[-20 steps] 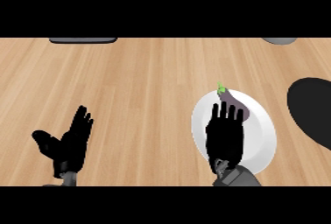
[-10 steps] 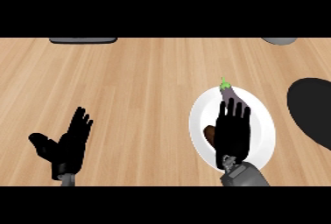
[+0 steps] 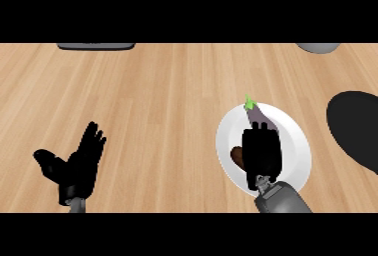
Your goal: Pick the sweet potato from the plate and place it in the pan
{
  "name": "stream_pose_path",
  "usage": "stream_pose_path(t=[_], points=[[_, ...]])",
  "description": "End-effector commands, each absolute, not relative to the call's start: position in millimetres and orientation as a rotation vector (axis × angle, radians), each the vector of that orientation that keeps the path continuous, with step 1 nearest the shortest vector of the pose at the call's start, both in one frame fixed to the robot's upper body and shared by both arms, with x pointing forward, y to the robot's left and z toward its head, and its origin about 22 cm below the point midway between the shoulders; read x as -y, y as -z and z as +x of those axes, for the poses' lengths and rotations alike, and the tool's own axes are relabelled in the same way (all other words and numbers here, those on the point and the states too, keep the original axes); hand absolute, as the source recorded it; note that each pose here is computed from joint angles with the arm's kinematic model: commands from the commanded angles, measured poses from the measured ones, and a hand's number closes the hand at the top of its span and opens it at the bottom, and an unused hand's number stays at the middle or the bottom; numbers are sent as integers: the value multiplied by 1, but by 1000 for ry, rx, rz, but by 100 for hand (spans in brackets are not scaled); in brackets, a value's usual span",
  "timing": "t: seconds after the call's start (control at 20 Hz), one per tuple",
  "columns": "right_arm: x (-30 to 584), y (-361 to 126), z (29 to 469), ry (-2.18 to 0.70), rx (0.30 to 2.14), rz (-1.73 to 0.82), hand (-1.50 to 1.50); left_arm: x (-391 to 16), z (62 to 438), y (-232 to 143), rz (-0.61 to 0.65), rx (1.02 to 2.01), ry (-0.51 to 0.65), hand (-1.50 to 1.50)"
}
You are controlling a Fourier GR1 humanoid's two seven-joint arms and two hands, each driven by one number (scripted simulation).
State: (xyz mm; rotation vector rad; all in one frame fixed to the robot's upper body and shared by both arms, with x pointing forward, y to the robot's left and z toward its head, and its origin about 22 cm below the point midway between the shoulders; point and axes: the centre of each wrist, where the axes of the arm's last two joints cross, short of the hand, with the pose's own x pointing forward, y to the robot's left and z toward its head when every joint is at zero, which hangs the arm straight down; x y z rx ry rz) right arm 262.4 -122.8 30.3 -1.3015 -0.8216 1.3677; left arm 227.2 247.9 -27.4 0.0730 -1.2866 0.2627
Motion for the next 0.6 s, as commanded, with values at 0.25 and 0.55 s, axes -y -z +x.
stream_pose_path(t=[0.25, 0.55], points=[[145, -13, 236, -1171, 903, -923, 150, -249, 220, 31, 75, 1228, -298, 0], [150, -19, 246, -1090, 953, -839, 150, -249, 211, 46, 75, 1226, -270, 0]])
